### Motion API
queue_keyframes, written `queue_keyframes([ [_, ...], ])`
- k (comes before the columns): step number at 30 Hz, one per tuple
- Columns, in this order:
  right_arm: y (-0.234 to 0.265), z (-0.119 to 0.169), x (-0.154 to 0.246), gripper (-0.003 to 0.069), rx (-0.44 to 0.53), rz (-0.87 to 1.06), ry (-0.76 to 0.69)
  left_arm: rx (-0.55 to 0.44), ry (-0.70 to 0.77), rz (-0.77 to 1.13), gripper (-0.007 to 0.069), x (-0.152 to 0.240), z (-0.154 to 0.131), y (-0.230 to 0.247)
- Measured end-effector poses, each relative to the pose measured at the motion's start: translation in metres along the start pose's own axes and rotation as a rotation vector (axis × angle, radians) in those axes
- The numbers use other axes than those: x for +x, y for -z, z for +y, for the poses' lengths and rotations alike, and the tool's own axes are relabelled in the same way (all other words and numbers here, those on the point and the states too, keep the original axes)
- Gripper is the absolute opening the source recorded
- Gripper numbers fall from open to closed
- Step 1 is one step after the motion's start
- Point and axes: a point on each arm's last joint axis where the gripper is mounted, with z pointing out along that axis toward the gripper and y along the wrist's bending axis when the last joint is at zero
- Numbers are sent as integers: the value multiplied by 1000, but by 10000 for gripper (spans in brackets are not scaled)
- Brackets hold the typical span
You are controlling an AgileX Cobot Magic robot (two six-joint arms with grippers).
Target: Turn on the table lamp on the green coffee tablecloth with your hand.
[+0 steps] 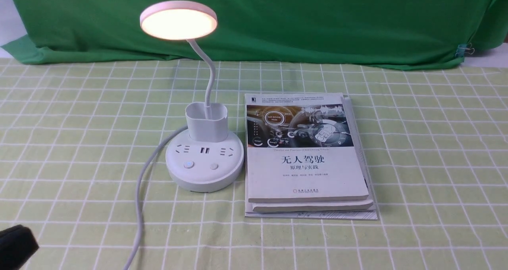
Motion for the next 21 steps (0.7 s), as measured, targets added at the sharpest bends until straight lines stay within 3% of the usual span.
queue_keyframes([
  [21,0,0,0,245,0,0,0,8,-12,-93,19,-1,1,5],
])
